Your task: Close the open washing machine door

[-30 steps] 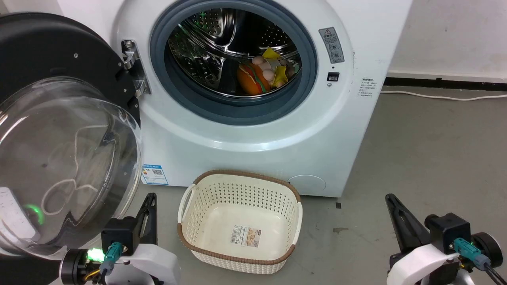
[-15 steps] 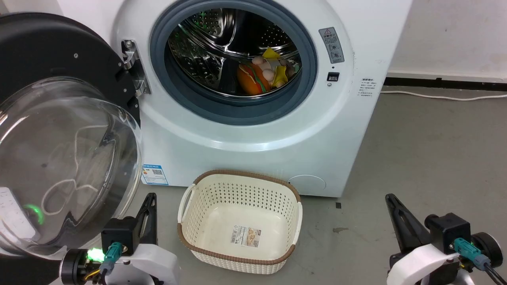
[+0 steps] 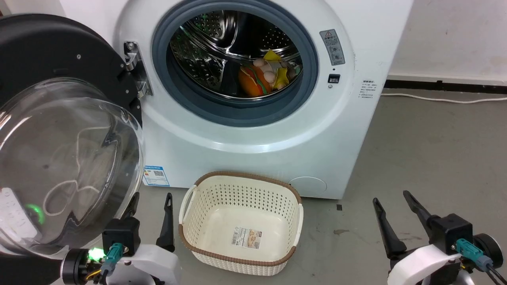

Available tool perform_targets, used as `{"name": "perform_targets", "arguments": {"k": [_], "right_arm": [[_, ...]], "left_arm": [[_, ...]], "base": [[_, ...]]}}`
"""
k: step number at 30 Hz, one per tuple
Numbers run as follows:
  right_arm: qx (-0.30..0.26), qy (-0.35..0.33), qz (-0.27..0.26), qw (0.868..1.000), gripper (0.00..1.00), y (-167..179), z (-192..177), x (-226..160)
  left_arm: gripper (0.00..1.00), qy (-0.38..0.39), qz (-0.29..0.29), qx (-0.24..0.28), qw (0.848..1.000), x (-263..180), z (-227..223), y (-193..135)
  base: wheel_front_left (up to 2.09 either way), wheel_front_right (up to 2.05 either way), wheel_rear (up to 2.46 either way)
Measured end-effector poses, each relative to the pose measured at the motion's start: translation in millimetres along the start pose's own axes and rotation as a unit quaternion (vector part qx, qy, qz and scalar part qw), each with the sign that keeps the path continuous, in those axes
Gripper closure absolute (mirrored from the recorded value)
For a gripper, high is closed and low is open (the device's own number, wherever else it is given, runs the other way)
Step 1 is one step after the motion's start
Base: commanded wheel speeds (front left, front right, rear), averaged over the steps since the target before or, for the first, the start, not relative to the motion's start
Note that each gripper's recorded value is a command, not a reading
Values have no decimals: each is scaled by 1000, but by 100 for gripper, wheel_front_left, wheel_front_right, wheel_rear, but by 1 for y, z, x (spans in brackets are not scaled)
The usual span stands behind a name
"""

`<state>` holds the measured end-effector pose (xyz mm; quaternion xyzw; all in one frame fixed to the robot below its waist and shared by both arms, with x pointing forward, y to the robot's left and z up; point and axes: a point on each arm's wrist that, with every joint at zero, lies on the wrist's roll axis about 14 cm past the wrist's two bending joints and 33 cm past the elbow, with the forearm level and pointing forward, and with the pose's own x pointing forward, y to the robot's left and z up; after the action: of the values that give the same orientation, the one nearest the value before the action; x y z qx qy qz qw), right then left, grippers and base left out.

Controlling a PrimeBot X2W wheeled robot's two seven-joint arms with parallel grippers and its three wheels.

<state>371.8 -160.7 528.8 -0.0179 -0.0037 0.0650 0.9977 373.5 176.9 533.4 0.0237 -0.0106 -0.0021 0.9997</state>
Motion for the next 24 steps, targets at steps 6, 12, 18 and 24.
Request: {"name": "perform_targets", "arguments": {"k": [6,12,18,24], "right_arm": [[2,-4,4,1000,0,3,1,1],[9,-16,19,1000,0,12,5,6],[14,-22,40,999,0,26,7,12],[20,-24,70,997,0,46,6,19]], "left_arm": [[0,-7,4,0,1000,-3,3,3],[0,-17,16,1,1000,-8,6,10],[0,-23,32,2,999,-16,8,21],[0,-30,60,4,998,-25,10,38]], "base": [[0,0,0],[0,0,0],[0,0,0],[0,0,0]]}}
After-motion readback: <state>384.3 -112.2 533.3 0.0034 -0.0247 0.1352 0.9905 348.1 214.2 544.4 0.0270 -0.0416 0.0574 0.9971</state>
